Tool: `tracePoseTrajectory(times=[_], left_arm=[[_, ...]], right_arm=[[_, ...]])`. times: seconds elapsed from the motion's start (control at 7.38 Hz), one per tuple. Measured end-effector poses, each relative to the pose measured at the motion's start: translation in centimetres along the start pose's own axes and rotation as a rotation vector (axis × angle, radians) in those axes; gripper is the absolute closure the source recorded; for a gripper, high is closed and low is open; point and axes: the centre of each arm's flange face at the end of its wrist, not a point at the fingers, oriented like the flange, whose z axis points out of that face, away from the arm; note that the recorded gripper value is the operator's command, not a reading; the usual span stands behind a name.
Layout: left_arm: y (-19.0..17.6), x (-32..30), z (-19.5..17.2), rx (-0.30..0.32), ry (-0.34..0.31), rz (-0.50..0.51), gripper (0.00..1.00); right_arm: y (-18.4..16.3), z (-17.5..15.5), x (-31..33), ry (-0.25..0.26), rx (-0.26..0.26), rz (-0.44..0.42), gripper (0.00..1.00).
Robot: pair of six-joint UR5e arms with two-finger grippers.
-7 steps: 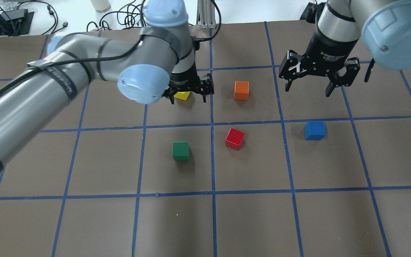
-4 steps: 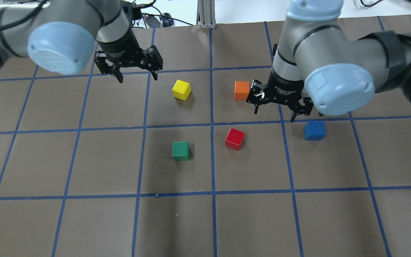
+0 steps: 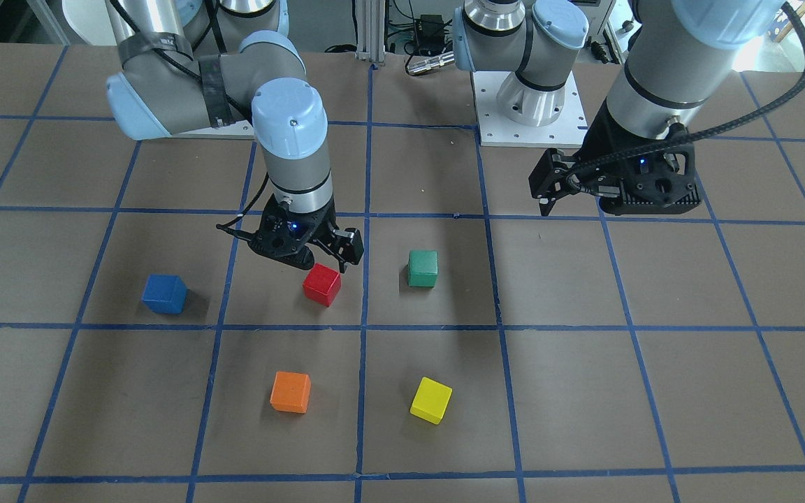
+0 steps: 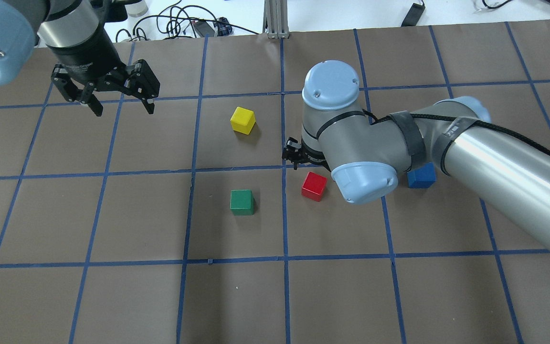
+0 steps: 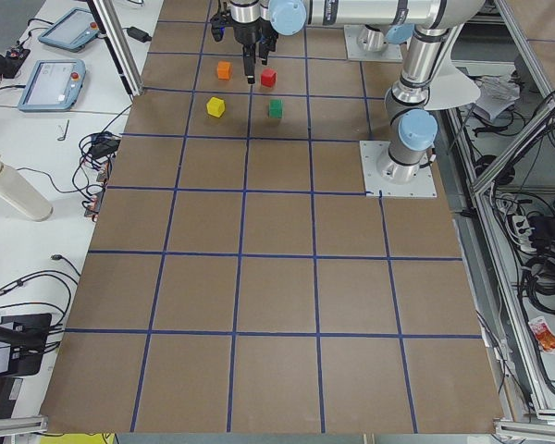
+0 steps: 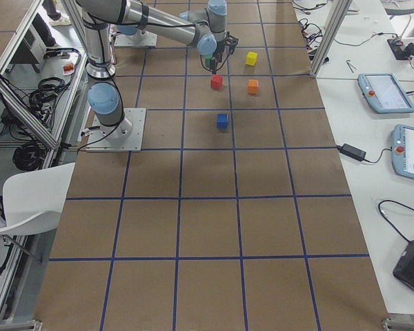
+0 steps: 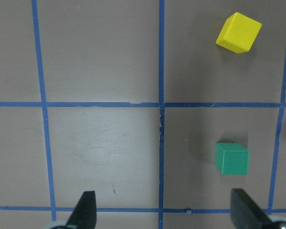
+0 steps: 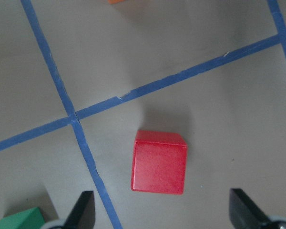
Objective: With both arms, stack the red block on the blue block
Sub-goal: 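Grasp the red cube with the right gripper and lift it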
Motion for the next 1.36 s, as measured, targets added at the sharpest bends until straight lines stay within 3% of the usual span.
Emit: tracePoseTrajectory(times=[0.41,0.81,0.95,1.08,1.36], left_arm=[[0.6,-0.4,1.1,-0.024,0.000,0.023,0.00],[0.6,-0.4,1.5,-0.032,0.003,0.024,0.00],[0.6,-0.4,1.5,-0.032,0.003,0.024,0.00],[0.6,-0.4,1.6,-0.035,0.002,0.024,0.00],[0.6,-0.4,1.8,-0.040,-0.002,0.026,0.00]], right_arm=[[-0.9,3.6,-1.4,-0.014,0.038,0.028,0.00],[-0.1,5.3,-0.4,0.013,0.027,0.037,0.02],[0.4,6.0,0.2,0.032,0.023,0.036,0.50],[0.6,6.4,0.6,0.042,0.020,0.032,0.84],[0.5,6.4,0.7,0.044,0.022,0.000,0.93]])
